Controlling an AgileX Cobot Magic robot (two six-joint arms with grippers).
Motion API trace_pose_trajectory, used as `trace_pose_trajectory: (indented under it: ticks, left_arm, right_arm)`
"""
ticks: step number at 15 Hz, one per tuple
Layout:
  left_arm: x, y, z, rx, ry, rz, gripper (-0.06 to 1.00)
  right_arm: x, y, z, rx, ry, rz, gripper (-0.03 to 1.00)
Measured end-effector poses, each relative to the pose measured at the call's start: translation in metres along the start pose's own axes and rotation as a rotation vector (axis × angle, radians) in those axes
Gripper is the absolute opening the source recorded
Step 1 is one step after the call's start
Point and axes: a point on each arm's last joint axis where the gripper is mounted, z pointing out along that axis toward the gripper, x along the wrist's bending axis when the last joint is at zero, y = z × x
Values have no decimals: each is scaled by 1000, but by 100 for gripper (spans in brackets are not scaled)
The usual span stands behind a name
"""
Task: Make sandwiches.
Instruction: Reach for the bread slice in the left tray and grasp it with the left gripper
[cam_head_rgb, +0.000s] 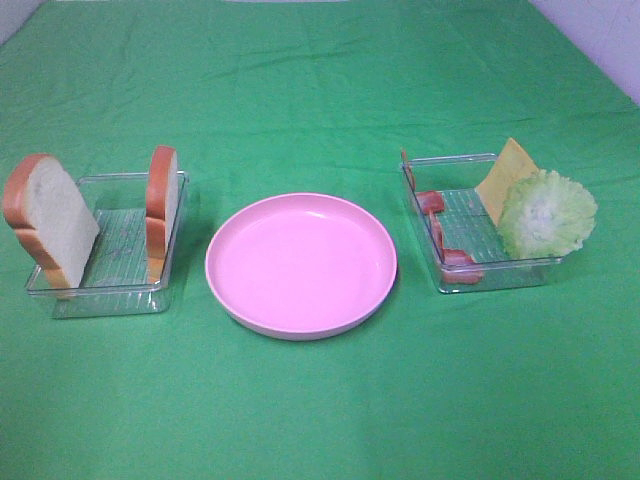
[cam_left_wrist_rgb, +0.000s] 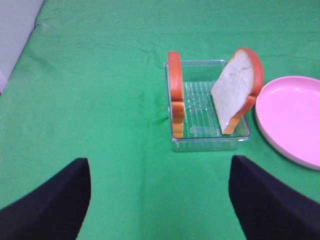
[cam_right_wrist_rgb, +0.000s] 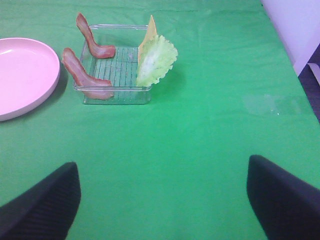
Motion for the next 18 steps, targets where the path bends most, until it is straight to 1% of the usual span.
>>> trace_pose_trajectory:
  ticks: [1,3,5,7,8,9,10,12,14,15,16,17,18]
  left_arm:
    - [-1,9,6,10,-12,-15,72]
    - [-6,43,33,103,-49,-65,72]
    - [-11,76,61,217,-80,-75,72]
    - [-14,102,95,358,-102,-89,72]
    - [-15,112,109,412,-111,-95,72]
    - [-15,124,139,504,-119,-104,72]
    - [-14,127,161,568,-118,-108,72]
    - [-22,129,199,681,-137,-89,72]
    - [-45,127,236,790,-174,-56,72]
    - [-52,127,242,810,-181,-45,72]
    - [-68,127,259,841,-186,-19,72]
    - [-83,127,273,850,-170,1,72]
    - [-96,128,286,845,-136,24,72]
  right_arm:
    - [0,0,0,0,0,0,85]
    - [0,0,0,0,0,0,85]
    - [0,0,0,0,0,0,85]
    - [0,0,0,0,0,0,85]
    - [0,0,0,0,0,0,85]
    - [0,0,0,0,0,0,85]
    - [0,0,0,0,0,0,85]
    - [0,0,0,0,0,0,85]
    - [0,0,0,0,0,0,85]
    - [0,0,0,0,0,0,85]
    - [0,0,0,0,0,0,85]
    - [0,0,0,0,0,0,85]
    - [0,0,0,0,0,0,85]
